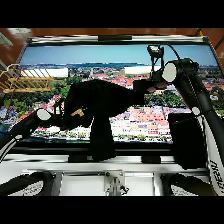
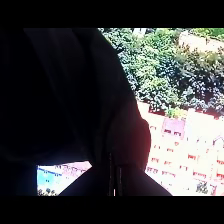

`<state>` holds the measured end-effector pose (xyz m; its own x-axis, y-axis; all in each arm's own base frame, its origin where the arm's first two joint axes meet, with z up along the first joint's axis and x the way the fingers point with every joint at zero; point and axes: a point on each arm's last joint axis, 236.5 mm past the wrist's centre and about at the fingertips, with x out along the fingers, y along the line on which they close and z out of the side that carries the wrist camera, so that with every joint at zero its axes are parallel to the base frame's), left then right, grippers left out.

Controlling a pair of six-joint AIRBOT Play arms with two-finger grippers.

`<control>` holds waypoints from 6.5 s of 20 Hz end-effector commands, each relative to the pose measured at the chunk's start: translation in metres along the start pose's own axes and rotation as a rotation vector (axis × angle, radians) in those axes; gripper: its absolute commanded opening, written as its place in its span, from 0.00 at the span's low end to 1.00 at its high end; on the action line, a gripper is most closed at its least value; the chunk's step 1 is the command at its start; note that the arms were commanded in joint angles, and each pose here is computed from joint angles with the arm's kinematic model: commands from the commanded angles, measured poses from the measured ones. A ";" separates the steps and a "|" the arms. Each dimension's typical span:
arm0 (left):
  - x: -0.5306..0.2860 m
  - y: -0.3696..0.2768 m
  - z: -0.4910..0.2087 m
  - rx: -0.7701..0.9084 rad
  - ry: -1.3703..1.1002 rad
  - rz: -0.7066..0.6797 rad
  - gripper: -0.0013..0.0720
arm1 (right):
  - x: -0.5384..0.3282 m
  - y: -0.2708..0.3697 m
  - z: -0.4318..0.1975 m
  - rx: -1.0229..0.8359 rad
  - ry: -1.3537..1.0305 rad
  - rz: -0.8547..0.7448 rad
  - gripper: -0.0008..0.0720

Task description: Fold the shirts.

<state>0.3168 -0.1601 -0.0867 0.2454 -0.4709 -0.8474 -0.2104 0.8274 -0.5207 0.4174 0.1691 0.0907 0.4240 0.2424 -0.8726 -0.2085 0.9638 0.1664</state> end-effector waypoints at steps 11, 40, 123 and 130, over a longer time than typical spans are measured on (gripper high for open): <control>-0.211 -0.098 0.137 0.560 -0.413 0.225 0.08 | -0.047 -0.026 0.026 -0.068 -0.158 -0.122 0.10; -0.438 -0.121 0.145 0.462 -0.867 0.237 0.08 | -0.241 -0.103 0.030 0.066 -0.565 -0.453 0.10; -0.188 -0.041 0.110 0.372 -0.382 0.122 0.09 | 0.105 -0.139 -0.116 0.586 0.437 0.310 0.92; -0.188 -0.041 0.109 0.372 -0.383 0.121 0.09 | 0.138 -0.118 -0.093 0.542 0.343 0.277 0.56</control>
<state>0.3829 -0.0727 0.1048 0.5800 -0.2786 -0.7655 0.0736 0.9538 -0.2913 0.4037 0.0665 -0.0871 0.0433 0.5383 -0.8417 0.2557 0.8084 0.5302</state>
